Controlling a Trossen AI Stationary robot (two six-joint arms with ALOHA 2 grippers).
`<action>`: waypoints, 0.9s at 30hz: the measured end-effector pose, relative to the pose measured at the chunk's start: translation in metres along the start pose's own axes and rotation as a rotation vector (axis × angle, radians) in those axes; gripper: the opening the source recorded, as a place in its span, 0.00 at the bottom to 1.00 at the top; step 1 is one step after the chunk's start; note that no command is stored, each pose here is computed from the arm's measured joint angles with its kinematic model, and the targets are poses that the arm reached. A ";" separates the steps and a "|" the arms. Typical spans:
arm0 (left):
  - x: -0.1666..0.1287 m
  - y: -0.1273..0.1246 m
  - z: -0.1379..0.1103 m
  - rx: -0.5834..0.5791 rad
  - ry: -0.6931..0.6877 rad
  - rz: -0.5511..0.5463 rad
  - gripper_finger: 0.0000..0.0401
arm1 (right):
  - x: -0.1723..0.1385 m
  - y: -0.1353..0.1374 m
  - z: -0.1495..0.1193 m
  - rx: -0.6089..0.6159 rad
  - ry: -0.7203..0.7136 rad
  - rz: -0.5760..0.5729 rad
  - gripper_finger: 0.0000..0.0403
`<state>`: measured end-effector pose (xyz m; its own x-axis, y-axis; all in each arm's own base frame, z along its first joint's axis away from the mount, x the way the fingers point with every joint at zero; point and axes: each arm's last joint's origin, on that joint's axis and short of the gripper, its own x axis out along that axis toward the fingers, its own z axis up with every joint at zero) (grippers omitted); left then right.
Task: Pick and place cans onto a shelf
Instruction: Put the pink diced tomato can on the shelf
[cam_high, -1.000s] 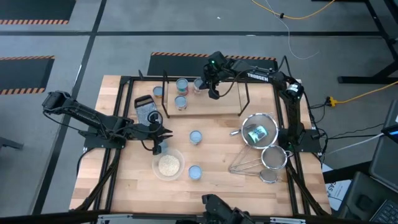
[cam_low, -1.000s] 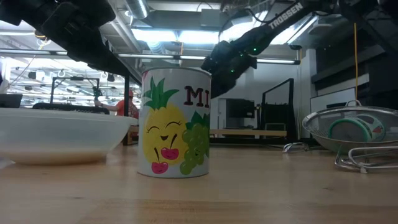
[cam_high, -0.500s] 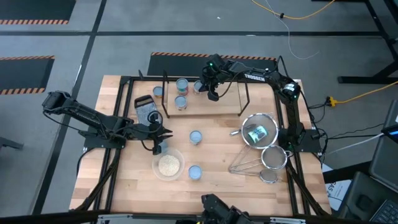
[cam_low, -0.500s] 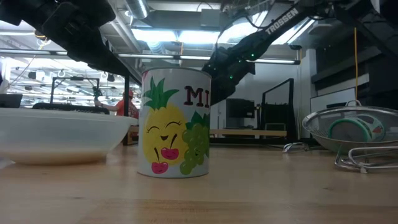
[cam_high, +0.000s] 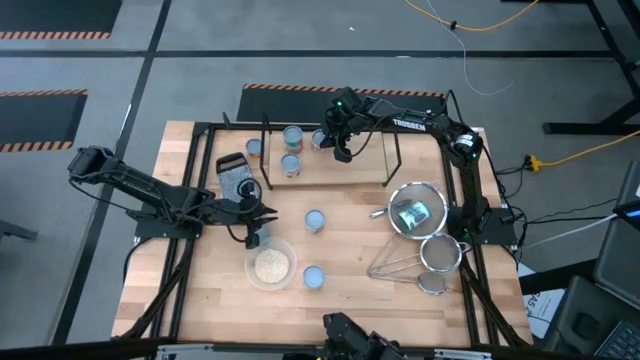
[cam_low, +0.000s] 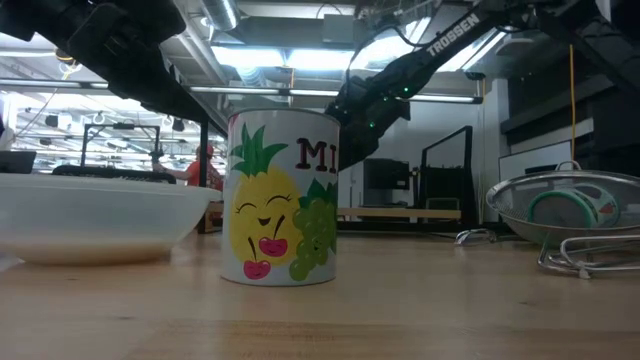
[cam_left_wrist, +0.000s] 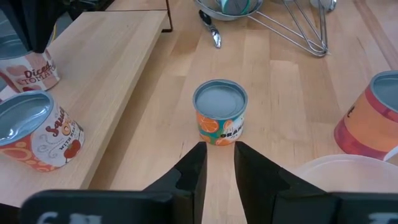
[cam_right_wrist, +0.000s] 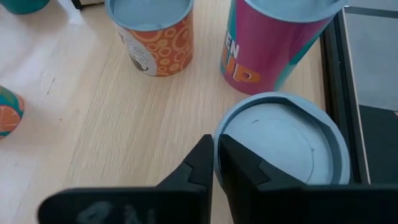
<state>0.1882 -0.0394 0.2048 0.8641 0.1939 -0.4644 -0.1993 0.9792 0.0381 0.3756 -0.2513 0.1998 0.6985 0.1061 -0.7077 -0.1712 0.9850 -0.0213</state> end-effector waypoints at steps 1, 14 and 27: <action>0.000 0.000 0.000 0.000 0.000 0.000 0.18 | 0.000 0.000 0.000 0.000 0.000 -0.001 0.08; 0.000 0.000 0.000 0.000 0.000 0.000 0.18 | 0.000 -0.001 0.000 -0.003 -0.003 -0.005 0.09; 0.000 0.000 0.000 0.000 0.000 0.000 0.19 | 0.000 -0.001 0.000 -0.003 -0.005 -0.004 0.28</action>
<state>0.1882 -0.0393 0.2048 0.8641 0.1941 -0.4644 -0.1996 0.9792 0.0379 0.3760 -0.2518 0.2000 0.7027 0.1026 -0.7041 -0.1705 0.9850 -0.0267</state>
